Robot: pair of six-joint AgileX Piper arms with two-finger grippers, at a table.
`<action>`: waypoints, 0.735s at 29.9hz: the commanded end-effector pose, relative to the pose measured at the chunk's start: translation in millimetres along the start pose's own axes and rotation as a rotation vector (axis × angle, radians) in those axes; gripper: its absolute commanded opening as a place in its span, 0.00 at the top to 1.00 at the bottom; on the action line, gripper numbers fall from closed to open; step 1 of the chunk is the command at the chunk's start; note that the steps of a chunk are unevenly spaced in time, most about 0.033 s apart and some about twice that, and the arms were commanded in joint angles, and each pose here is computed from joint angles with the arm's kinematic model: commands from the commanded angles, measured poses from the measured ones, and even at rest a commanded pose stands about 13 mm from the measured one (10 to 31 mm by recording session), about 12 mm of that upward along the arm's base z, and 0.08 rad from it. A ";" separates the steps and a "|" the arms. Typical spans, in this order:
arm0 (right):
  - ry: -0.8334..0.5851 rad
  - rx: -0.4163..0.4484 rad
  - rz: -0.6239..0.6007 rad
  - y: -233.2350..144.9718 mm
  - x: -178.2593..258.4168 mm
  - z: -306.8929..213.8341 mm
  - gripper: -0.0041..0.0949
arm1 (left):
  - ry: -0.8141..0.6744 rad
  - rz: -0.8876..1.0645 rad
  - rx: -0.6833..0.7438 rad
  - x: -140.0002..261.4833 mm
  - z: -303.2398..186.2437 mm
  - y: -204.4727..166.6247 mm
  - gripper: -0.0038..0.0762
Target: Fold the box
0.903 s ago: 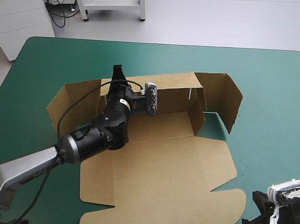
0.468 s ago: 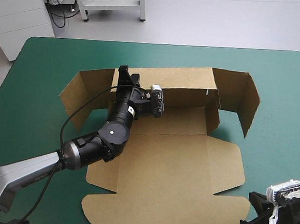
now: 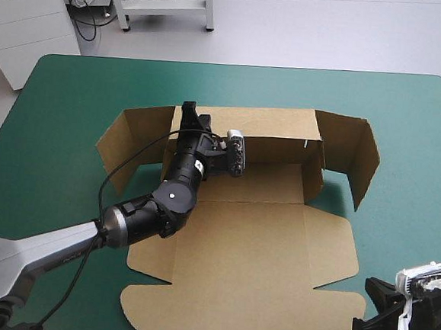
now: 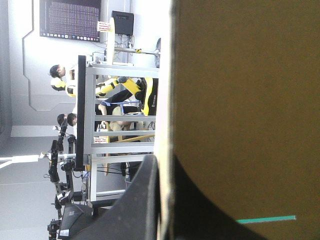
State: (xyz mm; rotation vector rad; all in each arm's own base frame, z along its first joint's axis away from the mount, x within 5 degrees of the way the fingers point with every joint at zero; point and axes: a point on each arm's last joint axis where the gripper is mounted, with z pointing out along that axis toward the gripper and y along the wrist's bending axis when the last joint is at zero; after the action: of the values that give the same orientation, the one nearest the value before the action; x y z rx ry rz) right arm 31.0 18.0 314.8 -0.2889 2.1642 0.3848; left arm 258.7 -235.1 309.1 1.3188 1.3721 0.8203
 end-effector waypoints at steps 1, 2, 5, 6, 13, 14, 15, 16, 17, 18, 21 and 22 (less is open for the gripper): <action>-0.078 -0.005 0.004 1.7 -11.9 -3.3 0.97 | -0.011 -0.025 -0.075 -2.3 -8.2 18.4 0.99; -0.078 -0.005 0.004 1.7 -11.9 -3.3 0.97 | -0.009 -0.021 -0.071 -2.7 -7.1 16.9 0.99; -0.078 -0.005 0.004 1.7 -11.9 -3.3 0.97 | -0.012 -0.014 -0.070 -3.4 -6.0 15.6 0.99; -0.078 -0.005 0.004 1.7 -11.9 -3.3 0.97 | -0.014 -0.014 -0.069 -3.6 -6.0 15.5 0.99; -0.134 0.063 -0.019 -4.2 -18.8 -2.1 0.89 | -0.017 -0.010 -0.070 -3.9 -6.1 15.6 0.99; -0.148 0.079 0.010 -5.5 -22.1 -0.6 0.86 | -0.017 -0.010 -0.070 -3.9 -6.1 15.6 0.99; -0.157 0.098 0.031 -7.0 -25.6 0.6 0.81 | -0.017 -0.010 -0.070 -3.9 -6.1 15.6 0.99; -0.148 0.112 0.043 -7.8 -28.6 3.4 0.76 | -0.017 -0.010 -0.070 -3.9 -6.1 15.6 0.99; -0.131 0.130 0.048 -8.5 -32.7 6.0 0.69 | -0.017 -0.022 -0.070 -3.9 -6.1 15.6 0.99; -0.114 0.143 0.045 -8.8 -37.6 9.4 0.61 | -0.018 -0.024 -0.070 -3.9 -6.1 15.6 0.99; -0.071 0.191 0.023 -9.5 -57.0 21.2 0.34 | -0.019 -0.019 -0.070 -4.5 -6.4 15.4 0.99; -0.063 0.214 0.012 -10.3 -64.4 24.5 0.28 | -0.019 -0.019 -0.070 -4.5 -6.4 15.4 0.99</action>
State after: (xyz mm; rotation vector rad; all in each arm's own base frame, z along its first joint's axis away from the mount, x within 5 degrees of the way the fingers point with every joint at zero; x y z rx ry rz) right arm 67.9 17.8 329.1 -0.1456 2.1950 0.2228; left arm 261.4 -238.5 299.7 1.3363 1.3832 0.8216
